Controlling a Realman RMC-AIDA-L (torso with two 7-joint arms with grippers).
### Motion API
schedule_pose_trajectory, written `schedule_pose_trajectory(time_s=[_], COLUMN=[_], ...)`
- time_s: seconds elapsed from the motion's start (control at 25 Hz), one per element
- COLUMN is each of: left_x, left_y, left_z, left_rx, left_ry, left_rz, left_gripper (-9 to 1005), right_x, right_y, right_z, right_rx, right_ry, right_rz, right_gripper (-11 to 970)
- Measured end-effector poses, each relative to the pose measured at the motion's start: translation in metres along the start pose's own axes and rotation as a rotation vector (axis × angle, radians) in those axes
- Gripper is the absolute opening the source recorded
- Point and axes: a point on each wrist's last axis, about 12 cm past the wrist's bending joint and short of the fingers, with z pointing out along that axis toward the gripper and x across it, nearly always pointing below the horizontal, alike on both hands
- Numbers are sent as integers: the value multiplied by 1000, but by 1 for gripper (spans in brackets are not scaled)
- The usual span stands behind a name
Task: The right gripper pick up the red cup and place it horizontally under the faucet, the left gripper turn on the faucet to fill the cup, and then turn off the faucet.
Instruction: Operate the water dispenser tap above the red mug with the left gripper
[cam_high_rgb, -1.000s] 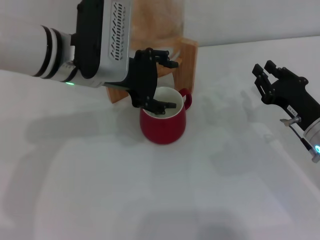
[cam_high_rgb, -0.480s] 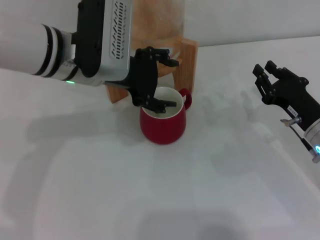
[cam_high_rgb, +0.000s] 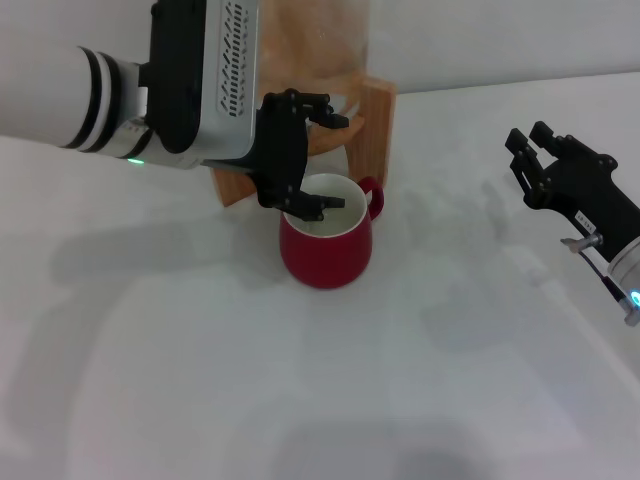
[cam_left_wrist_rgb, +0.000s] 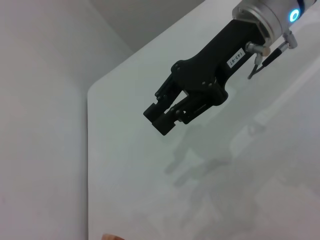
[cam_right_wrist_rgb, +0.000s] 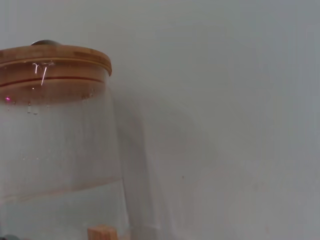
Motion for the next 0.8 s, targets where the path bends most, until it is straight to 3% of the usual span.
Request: schedule_pose_trajectory(time_s=[0.8], left_x=[0], left_y=[5], left_z=[0], left_rx=[-22], left_ry=[15], left_rz=[12], left_gripper=[878], right_x=[1], right_y=[0], right_z=[-1], right_rx=[3], right_ry=[2], right_rz=[0], right_gripper=[294])
